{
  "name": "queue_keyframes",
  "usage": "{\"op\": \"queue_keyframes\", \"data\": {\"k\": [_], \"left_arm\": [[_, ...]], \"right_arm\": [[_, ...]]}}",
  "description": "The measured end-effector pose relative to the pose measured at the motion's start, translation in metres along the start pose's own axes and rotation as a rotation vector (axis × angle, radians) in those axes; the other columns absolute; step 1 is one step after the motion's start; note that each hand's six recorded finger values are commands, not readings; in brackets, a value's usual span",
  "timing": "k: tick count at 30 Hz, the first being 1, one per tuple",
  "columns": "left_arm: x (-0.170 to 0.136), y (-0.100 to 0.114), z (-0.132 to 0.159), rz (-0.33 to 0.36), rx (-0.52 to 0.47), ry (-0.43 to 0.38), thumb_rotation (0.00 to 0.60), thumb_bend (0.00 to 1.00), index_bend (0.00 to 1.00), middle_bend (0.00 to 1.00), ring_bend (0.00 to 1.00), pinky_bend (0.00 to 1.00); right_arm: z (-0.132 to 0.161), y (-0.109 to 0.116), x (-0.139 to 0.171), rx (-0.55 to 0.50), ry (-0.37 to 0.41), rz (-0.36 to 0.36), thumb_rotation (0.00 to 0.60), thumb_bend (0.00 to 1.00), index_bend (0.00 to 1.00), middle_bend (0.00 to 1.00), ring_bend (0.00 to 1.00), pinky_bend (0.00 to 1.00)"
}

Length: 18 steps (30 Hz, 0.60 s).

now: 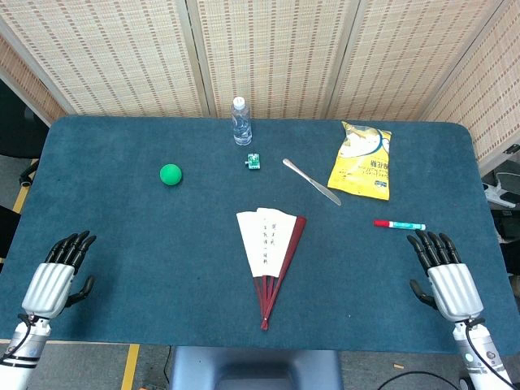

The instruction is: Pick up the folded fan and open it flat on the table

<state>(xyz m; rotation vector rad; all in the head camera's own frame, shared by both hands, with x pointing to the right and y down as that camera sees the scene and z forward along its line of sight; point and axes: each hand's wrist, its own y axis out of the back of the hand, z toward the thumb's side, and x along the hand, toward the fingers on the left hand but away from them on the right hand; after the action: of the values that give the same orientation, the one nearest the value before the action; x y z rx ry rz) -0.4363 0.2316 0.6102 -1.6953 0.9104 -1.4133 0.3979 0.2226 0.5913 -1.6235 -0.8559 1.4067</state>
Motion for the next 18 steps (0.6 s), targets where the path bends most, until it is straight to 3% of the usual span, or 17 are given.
{"op": "queue_keyframes", "data": {"k": [9, 14, 18], "left_arm": [[-0.009, 0.004, -0.011, -0.007, -0.005, 0.011, 0.600, 0.45, 0.00, 0.00, 0.00, 0.10], [-0.006, 0.002, -0.011, -0.013, -0.007, 0.012, 0.600, 0.44, 0.00, 0.00, 0.00, 0.10], [-0.004, 0.000, -0.009, -0.019, -0.002, 0.010, 0.600, 0.44, 0.00, 0.00, 0.00, 0.10]], "right_arm": [[0.013, -0.010, -0.001, 0.015, 0.049, 0.016, 0.600, 0.27, 0.01, 0.00, 0.00, 0.00], [0.039, -0.023, -0.007, 0.030, 0.139, 0.022, 0.600, 0.27, 0.12, 0.00, 0.00, 0.00], [0.072, -0.037, -0.018, 0.064, 0.257, 0.049, 0.600, 0.27, 0.21, 0.00, 0.00, 0.00]]}}
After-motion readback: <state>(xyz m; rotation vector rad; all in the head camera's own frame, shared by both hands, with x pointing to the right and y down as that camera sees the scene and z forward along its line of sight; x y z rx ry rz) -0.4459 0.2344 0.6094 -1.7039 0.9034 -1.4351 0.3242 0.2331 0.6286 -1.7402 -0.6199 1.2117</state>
